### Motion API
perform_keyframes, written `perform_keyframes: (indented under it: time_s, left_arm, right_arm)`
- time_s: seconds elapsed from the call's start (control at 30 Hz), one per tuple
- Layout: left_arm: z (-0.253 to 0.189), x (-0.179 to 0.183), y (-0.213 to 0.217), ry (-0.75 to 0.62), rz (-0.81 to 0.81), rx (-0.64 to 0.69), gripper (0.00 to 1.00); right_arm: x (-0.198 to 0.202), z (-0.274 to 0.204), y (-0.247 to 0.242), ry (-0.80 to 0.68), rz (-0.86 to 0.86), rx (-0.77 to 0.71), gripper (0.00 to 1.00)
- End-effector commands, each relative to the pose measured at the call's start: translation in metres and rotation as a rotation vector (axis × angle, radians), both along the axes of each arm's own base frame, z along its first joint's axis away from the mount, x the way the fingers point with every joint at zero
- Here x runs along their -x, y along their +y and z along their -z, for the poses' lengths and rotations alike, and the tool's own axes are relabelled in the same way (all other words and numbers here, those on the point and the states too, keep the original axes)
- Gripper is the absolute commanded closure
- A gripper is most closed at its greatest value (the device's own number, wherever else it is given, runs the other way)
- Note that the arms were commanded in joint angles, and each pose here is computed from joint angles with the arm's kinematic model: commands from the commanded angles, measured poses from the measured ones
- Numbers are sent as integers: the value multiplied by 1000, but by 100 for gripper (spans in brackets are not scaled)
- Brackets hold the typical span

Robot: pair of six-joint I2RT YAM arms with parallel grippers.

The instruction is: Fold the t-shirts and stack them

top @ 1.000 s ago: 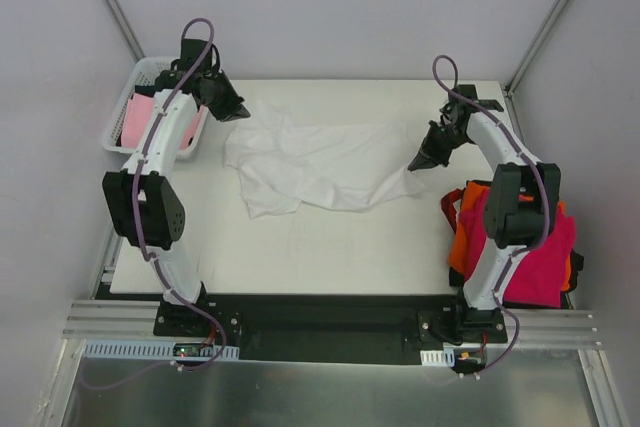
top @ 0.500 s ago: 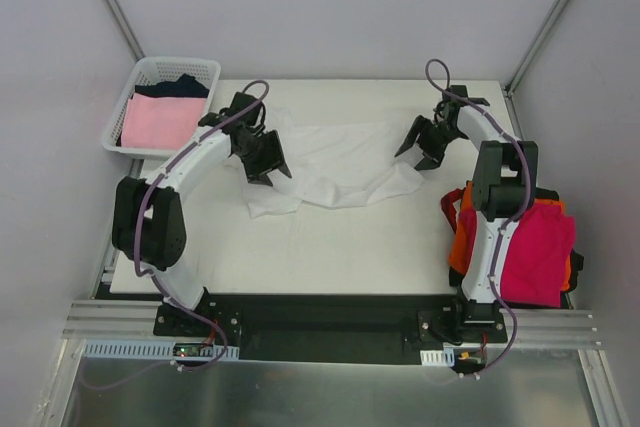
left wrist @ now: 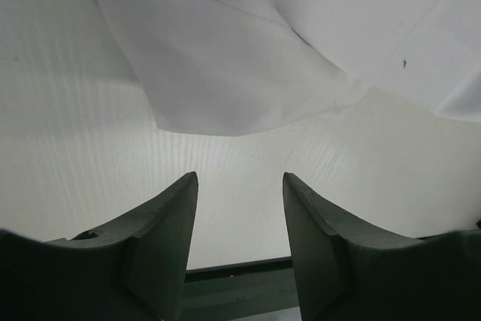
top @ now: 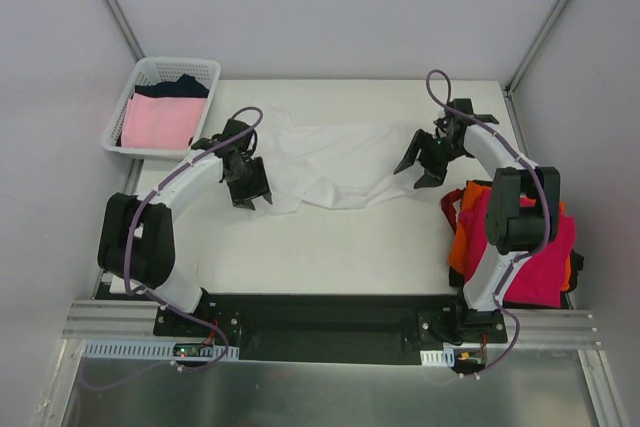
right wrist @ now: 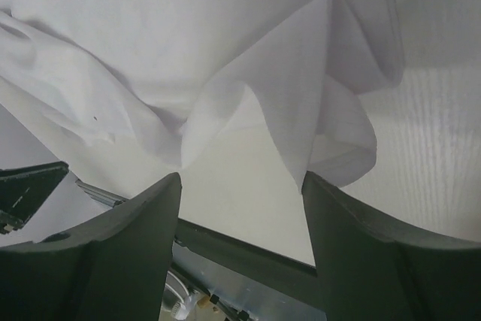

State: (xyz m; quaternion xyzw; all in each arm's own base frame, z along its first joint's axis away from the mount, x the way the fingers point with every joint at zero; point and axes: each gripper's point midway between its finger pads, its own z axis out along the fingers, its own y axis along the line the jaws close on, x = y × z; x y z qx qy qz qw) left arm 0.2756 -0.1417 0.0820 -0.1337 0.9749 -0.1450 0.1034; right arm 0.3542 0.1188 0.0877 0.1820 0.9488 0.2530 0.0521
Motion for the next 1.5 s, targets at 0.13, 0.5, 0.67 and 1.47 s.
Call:
perform_keyframes:
  time_s: [0.13,0.5,0.67,1.47]
  left_arm:
    - [39,-8,4,21,32,-60,51]
    - [55,-21,1,54,69,-81,45]
    - [54,-22,-1,55,67,-73,63]
    - [-80,9,-10,-95,104,71,98]
  right_arm:
    - [18,-23,7,-50,-24,10,32]
    - [15,-25,12,-39,-29,12,32]
    - [11,-24,20,-30,-44,14,32]
    - [20,0,49,6,-109,29,33]
